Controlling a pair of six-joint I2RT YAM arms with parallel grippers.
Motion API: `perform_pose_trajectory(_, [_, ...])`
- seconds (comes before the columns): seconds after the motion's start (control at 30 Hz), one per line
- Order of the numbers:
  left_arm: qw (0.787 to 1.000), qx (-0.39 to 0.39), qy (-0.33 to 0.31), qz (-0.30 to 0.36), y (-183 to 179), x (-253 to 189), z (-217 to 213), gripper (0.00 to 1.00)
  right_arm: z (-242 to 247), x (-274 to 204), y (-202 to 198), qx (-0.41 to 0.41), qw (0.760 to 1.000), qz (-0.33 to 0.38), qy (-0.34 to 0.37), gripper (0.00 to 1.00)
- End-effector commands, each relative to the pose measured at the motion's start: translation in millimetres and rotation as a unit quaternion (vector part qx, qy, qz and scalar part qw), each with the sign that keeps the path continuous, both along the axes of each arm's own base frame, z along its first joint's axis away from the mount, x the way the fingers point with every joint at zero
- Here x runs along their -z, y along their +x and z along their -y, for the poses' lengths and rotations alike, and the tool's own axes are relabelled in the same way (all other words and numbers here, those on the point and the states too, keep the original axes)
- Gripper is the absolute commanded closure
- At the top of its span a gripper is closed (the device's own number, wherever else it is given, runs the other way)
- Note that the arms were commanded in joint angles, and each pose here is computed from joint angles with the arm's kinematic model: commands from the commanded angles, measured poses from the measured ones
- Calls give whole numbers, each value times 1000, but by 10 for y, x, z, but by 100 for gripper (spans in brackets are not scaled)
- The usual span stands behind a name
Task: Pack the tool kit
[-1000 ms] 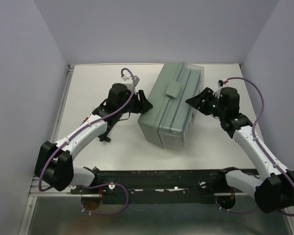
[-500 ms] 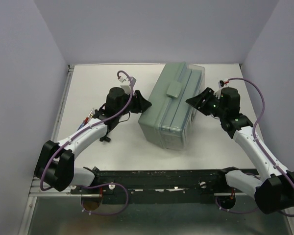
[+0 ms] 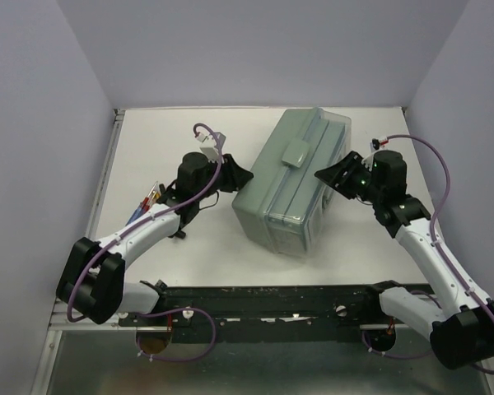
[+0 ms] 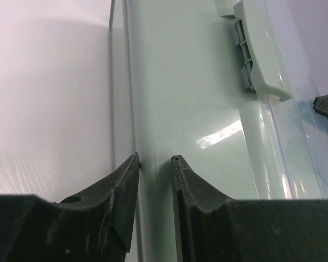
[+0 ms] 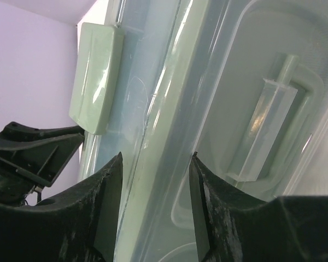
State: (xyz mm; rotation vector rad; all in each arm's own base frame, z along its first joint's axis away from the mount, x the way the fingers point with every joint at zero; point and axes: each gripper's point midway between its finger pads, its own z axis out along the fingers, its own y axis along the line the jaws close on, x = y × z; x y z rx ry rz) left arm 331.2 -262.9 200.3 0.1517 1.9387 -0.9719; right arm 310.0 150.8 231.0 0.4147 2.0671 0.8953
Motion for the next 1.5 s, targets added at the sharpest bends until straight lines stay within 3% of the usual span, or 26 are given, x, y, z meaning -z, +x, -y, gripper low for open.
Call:
perform_pose_trajectory(0.0, [985,29,88,-146,-434,1001,-75,62,-127,-569,-70,-36,995,92,20,99])
perform_pose_trajectory(0.47, [974,-15,106,-201,-286,1511,-251,67,-77,-798,-22,-29,992,120,-1,100])
perform_pose_trajectory(0.73, [975,-8,92,-203,-278,1512,-249,67,-203,-930,137,-55,990,128,2,99])
perform_pose_trajectory(0.93, [981,-24,93,-166,-174,1233,-335,65,-220,-895,212,-51,990,130,-14,100])
perform_pose_trajectory(1.17, [988,-57,105,-98,4,554,-533,52,-400,-998,290,-74,987,140,-28,99])
perform_pose_trajectory(1.47, [982,-136,120,-46,-19,35,-1026,22,-729,-930,296,-105,985,134,-41,99])
